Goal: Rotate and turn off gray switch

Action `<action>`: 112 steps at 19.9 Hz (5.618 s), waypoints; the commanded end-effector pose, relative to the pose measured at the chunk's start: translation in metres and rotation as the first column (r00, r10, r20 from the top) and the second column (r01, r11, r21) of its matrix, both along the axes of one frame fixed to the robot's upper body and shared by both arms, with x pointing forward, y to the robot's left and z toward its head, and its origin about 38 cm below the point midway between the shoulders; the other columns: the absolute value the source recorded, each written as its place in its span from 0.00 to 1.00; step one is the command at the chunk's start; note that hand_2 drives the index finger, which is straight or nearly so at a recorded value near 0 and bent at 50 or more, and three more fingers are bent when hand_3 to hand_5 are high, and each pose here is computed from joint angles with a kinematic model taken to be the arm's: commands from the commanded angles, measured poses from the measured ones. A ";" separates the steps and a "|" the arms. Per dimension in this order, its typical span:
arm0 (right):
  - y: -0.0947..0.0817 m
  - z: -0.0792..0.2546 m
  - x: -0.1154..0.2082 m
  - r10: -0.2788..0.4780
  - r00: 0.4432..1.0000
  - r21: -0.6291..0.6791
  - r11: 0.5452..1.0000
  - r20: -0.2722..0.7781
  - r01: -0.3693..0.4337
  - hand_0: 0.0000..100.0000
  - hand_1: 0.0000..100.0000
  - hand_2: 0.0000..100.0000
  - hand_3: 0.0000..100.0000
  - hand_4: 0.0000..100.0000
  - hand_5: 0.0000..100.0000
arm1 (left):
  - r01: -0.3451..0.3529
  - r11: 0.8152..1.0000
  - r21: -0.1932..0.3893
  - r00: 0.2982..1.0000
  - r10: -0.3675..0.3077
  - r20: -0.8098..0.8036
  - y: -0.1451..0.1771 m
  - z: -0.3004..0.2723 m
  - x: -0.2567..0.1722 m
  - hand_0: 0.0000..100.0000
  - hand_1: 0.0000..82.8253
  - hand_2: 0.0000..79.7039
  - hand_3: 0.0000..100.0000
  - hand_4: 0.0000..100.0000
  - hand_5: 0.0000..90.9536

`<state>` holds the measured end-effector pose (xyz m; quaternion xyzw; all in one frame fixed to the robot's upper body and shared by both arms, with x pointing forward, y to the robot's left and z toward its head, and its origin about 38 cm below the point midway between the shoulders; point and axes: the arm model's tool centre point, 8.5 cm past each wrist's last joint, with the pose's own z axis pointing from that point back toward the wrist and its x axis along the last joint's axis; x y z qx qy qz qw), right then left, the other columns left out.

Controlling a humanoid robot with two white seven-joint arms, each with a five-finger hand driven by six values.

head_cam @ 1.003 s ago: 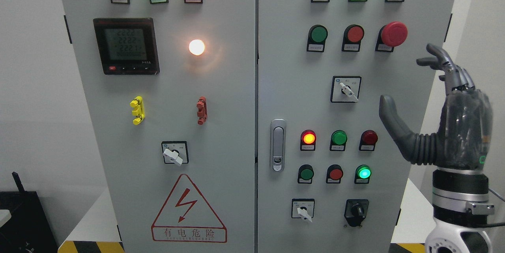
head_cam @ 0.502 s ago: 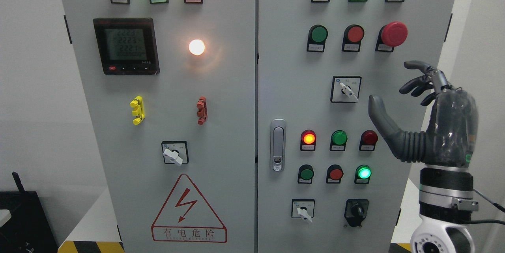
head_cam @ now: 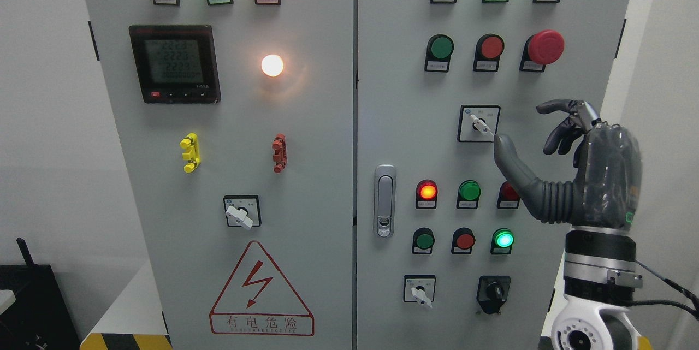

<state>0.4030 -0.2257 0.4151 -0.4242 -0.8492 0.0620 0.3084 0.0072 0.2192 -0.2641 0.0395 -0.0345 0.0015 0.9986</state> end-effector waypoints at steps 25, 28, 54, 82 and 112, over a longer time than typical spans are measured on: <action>0.018 -0.018 0.030 -0.013 0.992 0.063 0.998 -0.124 0.021 0.07 0.43 0.54 0.89 0.93 1.00 | -0.025 1.000 -0.005 0.999 0.025 0.034 0.000 0.000 0.015 0.12 0.47 0.00 0.00 0.00 0.00; 0.019 -0.016 0.033 -0.014 0.992 0.065 0.998 -0.125 0.022 0.08 0.43 0.54 0.89 0.92 1.00 | -0.025 1.000 -0.005 0.999 0.025 0.032 0.000 0.000 0.014 0.12 0.47 0.00 0.00 0.00 0.00; 0.021 -0.010 0.042 -0.018 0.989 0.070 0.997 -0.145 0.028 0.12 0.44 0.57 0.89 0.92 1.00 | -0.027 1.000 -0.005 0.999 0.027 0.034 0.000 0.000 0.015 0.12 0.47 0.00 0.00 0.00 0.00; 0.022 -0.005 0.044 -0.023 0.989 0.065 0.997 -0.147 0.033 0.17 0.46 0.61 0.91 0.93 1.00 | -0.027 1.000 -0.005 0.999 0.027 0.032 0.000 0.000 0.014 0.12 0.47 0.00 0.00 0.00 0.00; 0.030 -0.003 0.047 -0.011 0.989 0.049 0.999 -0.150 0.019 0.20 0.47 0.64 0.94 0.93 1.00 | -0.027 1.000 -0.005 0.999 0.027 0.034 0.000 0.000 0.015 0.12 0.47 0.00 0.00 0.00 0.00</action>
